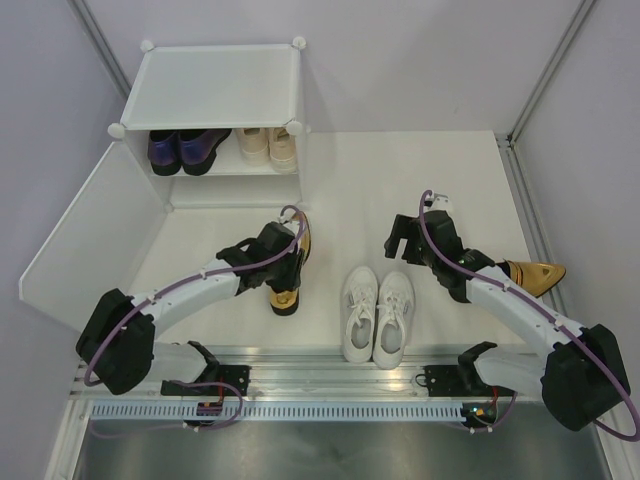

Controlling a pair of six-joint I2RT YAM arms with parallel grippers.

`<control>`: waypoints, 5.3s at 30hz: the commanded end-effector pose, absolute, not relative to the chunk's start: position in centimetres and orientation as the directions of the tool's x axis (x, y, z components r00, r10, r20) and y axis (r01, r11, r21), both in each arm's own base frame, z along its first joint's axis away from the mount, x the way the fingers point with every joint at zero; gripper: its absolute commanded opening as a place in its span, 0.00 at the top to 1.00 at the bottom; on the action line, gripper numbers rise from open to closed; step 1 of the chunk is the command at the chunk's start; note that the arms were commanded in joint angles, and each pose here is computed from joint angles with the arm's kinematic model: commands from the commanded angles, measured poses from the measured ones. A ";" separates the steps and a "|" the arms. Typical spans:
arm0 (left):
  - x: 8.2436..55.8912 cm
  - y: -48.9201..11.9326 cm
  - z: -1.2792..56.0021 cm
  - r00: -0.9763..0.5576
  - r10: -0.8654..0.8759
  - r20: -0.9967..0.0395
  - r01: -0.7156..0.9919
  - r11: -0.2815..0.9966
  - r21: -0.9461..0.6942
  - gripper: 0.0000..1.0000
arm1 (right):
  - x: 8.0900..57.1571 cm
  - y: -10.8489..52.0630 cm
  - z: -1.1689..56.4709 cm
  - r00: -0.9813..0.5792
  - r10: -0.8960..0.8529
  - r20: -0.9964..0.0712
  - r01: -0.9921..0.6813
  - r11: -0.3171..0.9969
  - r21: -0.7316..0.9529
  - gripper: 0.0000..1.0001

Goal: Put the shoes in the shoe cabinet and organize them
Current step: Pick up the shoe from the center of the board, then place the shoe in the shoe cabinet.

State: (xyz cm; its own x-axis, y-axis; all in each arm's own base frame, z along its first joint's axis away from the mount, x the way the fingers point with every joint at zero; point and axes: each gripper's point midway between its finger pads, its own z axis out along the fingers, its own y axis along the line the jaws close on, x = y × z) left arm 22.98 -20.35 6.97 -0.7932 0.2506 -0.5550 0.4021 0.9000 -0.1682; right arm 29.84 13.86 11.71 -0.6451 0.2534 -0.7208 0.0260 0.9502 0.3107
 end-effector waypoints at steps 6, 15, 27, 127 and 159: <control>23.0 -20.4 8.0 -0.803 0.272 -0.530 0.405 0.902 -0.151 0.98 | 30.3 14.1 12.3 -0.621 0.261 -0.739 0.004 0.944 0.329 0.03; 24.6 -18.9 11.9 -0.748 0.338 -0.572 0.425 0.905 -0.021 0.98 | 30.2 14.2 12.5 -0.616 0.264 -0.743 -0.006 0.941 0.339 0.04; 26.0 -15.0 14.5 -0.693 0.404 -0.597 0.407 0.903 0.139 0.98 | 30.1 14.4 13.0 -0.608 0.269 -0.747 -0.023 0.935 0.355 0.04; 39.7 6.0 16.7 -0.527 0.082 -0.846 -0.123 0.977 0.171 0.14 | 29.3 15.3 14.4 -0.582 0.275 -0.765 -0.100 0.910 0.403 0.07; 40.8 9.2 10.6 -0.514 -0.222 -0.829 -0.244 0.964 -0.107 0.57 | 29.1 15.2 14.4 -0.576 0.277 -0.769 -0.107 0.907 0.407 0.07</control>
